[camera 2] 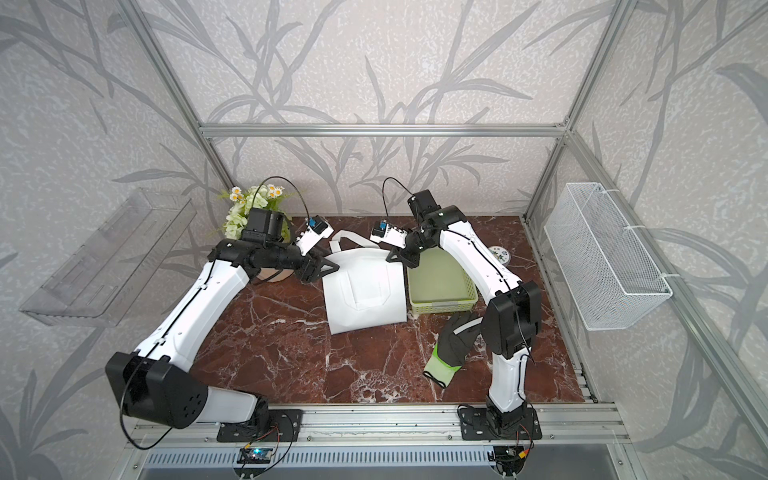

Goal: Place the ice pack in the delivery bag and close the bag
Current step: Pick up the delivery bag from the center of the board, then place the delivery bag at the center of the board.

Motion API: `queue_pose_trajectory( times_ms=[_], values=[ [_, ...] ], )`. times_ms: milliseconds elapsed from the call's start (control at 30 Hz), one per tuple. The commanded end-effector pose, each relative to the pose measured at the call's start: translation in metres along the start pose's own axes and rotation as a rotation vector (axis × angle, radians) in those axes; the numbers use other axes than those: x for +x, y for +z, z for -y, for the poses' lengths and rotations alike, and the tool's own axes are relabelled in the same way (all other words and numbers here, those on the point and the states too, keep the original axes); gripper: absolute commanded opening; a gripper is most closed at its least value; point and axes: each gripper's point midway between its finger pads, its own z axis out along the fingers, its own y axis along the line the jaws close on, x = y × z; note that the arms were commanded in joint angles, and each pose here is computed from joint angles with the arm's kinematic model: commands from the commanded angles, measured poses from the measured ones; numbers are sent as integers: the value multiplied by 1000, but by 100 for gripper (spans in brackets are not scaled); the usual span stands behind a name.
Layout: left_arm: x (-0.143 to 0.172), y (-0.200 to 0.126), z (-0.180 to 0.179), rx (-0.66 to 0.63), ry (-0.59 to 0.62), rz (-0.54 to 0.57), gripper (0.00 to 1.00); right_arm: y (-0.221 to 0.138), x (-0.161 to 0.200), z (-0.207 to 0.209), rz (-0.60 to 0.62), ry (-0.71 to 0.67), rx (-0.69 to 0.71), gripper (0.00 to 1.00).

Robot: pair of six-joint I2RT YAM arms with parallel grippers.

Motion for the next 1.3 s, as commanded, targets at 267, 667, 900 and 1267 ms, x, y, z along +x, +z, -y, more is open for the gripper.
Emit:
queue_pose_trajectory(
  times_ms=[267, 667, 900, 1267],
  values=[
    [-10, -3, -14, -59, 91, -20, 0, -22, -33, 16, 114, -21, 109, 0],
    [-60, 2, -58, -181, 119, 76, 0, -23, -57, 85, 181, 10, 302, 0],
    [-46, 30, -85, -192, 80, 14, 0, 3, -44, 111, 173, 92, 275, 0],
    [-73, -8, -78, -249, 19, 107, 68, -70, -69, 118, 198, 147, 422, 63]
  ],
)
